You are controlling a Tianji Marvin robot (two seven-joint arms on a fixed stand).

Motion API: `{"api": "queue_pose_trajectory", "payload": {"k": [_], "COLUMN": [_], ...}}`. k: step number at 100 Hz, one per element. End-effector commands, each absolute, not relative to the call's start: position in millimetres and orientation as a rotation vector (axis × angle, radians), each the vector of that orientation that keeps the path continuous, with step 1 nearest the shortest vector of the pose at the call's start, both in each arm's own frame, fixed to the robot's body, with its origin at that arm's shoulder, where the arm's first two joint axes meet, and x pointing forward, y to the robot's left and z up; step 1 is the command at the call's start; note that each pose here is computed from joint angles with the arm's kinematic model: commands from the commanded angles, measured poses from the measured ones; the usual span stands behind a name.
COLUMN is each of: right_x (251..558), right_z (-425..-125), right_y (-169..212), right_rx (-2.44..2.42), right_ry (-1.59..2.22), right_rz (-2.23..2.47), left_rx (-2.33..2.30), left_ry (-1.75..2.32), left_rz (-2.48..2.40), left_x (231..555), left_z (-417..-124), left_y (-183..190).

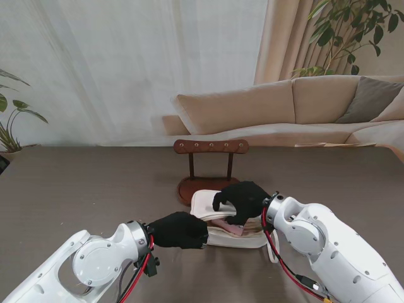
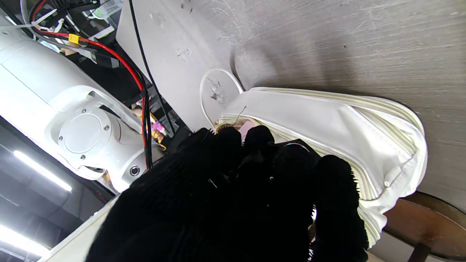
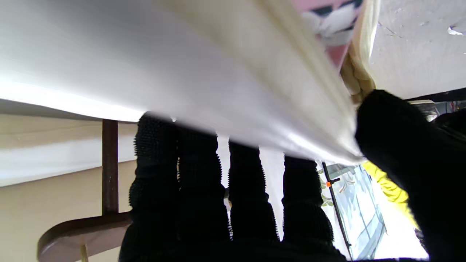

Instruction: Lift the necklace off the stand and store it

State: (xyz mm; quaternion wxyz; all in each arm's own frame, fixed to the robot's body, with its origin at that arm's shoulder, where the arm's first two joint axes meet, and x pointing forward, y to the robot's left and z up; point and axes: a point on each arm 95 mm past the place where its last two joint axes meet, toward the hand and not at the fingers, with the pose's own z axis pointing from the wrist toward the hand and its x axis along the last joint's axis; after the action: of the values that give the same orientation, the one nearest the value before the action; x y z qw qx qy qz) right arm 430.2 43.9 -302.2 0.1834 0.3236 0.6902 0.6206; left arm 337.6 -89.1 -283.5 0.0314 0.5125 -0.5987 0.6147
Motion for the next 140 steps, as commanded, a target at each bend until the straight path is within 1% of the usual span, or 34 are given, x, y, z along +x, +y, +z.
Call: {"api": "queue_pose_trajectory", "payload": {"k": [1, 26, 51, 74, 117, 129, 140], "right_x": [408.8, 412.1, 413.4, 410.7, 413.4, 413.6, 414.8], "right_z": [-349.9, -345.6, -345.3, -356.1, -368.2, -366.9, -359.0], "right_y": [33.3, 10.4, 1.2, 0.5, 12.0, 11.7, 8.2], "right_rx": [1.009, 1.059, 1.064, 0.995, 1.031, 1.059, 1.113], "right_ry": [2.090, 2.064, 2.043, 2.072, 2.051, 2.049, 2.038], "right_rz": [1.638, 1.646, 1.640, 1.636, 1.660, 1.673, 1.687], "left_rx": [1.550, 1.565, 1.574, 1.535, 1.471, 1.477, 1.506], "left_ry": [-1.851, -1.873, -1.866, -1.817, -1.753, -1.754, -1.765], "left_rz": [1.879, 1.860, 1.858, 1.872, 1.880, 1.875, 1.856], "left_x": [336.1, 335.1, 335.9, 339.5, 352.5, 353.4, 351.1], "left_z": [-281.3, -283.0, -286.5, -287.1, -288.9, -290.9, -294.2], "left_y": [-94.7, -91.4, -93.0, -107.4, -129.1, -128.7, -124.1]}}
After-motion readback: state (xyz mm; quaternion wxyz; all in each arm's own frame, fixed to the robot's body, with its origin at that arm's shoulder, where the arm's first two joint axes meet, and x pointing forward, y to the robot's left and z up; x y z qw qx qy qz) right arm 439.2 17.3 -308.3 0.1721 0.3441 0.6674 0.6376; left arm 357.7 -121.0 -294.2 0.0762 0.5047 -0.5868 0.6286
